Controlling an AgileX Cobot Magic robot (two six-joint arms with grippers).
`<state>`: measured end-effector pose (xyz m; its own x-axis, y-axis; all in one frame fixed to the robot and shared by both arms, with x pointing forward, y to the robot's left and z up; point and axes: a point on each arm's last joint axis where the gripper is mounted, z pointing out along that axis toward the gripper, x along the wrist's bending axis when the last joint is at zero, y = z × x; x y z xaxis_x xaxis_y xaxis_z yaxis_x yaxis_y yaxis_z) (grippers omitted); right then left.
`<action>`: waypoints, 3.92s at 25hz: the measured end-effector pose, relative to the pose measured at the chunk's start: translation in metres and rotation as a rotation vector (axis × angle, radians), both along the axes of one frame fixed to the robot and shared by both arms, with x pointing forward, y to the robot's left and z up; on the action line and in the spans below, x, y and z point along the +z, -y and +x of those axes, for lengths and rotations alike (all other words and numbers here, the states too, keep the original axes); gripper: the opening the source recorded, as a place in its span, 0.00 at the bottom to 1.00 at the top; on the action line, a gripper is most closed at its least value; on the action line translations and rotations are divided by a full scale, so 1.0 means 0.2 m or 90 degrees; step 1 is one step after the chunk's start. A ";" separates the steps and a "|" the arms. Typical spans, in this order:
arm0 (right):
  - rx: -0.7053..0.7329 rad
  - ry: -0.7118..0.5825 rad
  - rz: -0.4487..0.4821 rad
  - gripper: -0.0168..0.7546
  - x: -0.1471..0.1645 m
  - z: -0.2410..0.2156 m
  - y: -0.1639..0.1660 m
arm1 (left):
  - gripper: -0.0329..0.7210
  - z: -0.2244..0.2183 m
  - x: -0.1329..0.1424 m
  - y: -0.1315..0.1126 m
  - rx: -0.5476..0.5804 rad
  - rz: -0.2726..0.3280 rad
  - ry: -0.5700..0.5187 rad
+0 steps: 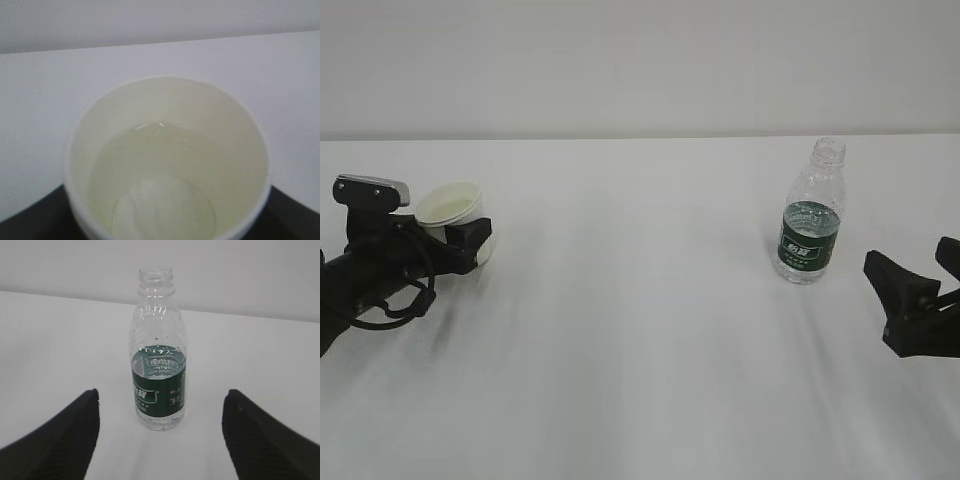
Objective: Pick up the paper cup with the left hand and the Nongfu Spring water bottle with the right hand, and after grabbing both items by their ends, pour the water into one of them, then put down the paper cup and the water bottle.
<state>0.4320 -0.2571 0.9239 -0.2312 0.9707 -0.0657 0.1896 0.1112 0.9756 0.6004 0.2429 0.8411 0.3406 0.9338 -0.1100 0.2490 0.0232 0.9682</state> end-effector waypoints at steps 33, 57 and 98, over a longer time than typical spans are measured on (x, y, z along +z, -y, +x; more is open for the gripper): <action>-0.003 -0.003 0.012 0.77 0.00 0.00 0.00 | 0.90 -0.16 0.04 -0.02 0.020 -0.024 -0.032; -0.010 0.037 0.063 0.77 0.11 -0.06 0.01 | 0.83 -0.59 0.42 -0.08 0.053 -0.069 0.019; -0.019 -0.046 -0.019 0.77 0.95 -0.68 0.16 | 0.81 -1.67 1.33 -0.33 0.251 -0.070 0.146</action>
<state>0.2967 -0.2881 1.1130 -0.2076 0.9750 -0.0788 0.2628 0.1332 0.9556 0.2672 0.3085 1.1077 -0.0107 0.9839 -0.1784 -0.0201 0.1781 0.9838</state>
